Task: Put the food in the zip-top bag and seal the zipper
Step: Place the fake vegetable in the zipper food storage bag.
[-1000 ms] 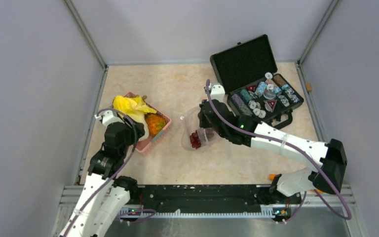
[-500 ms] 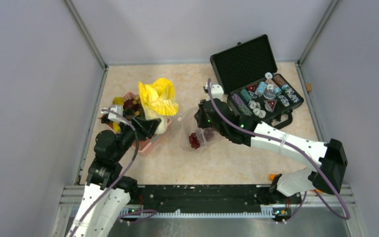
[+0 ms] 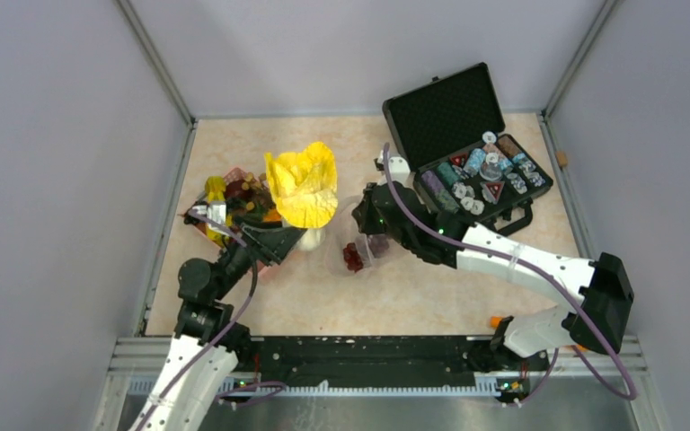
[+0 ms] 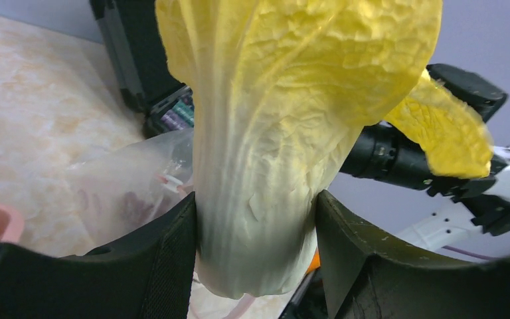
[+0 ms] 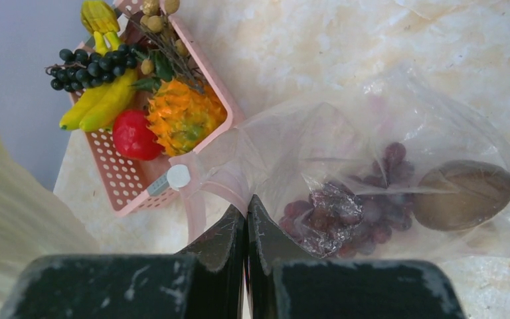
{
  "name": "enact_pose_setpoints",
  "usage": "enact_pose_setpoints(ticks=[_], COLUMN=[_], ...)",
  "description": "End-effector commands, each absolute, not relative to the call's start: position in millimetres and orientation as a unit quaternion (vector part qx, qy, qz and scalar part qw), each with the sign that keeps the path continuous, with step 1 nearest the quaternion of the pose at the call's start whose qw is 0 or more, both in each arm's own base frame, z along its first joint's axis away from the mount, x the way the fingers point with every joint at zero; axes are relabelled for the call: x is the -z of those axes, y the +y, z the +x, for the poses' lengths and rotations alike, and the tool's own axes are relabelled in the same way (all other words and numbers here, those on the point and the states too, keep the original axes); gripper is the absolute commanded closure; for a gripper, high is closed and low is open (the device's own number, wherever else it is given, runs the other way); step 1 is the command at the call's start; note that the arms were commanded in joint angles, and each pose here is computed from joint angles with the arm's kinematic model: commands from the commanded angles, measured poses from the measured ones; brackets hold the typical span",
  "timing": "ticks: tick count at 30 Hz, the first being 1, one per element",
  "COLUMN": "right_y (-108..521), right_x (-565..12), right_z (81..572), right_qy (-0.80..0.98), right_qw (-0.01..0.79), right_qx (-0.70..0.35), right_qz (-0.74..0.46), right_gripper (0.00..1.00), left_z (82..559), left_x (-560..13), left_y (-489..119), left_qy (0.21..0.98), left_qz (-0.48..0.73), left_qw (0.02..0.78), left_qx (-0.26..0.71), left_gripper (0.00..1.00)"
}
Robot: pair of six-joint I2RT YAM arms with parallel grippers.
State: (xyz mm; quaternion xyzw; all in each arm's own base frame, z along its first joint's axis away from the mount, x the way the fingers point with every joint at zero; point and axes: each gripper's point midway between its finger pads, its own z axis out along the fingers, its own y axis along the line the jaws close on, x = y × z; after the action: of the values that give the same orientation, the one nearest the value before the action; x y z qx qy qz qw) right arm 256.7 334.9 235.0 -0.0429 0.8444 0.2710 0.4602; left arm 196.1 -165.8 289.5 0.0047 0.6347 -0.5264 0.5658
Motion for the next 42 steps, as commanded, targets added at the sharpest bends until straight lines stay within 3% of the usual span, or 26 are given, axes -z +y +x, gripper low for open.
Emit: enact_pose_setpoints(ticks=[1,15,28,42], right_y=[332.2,349.3,364.4,348.6], right_x=[-270.1,-281.7,-313.9,-332.5], right_z=[258.9,256.9,248.1,243.0], right_qy=[0.813,0.803,0.779,0.764], right_qw=[0.483,0.467,0.457,0.468], right_qx=[-0.323,-0.371,-0.430,-0.444], right_qz=[0.004,0.018,0.008,0.023], right_gripper=[1.00,1.00,1.00,1.00], left_z=[182.2,156.3,166.4,185.0], left_x=[-327.9,-350.8,-301.8,-274.6], left_y=[-160.0,-186.9,-229.8,-219.4], left_qy=[0.521,0.451,0.514,0.545], left_qz=[-0.019,0.074,0.116,0.081], left_qw=[0.599,0.606,0.585,0.614], left_qx=[0.608,0.651,0.617,0.565], left_gripper=[1.00,1.00,1.00,1.00])
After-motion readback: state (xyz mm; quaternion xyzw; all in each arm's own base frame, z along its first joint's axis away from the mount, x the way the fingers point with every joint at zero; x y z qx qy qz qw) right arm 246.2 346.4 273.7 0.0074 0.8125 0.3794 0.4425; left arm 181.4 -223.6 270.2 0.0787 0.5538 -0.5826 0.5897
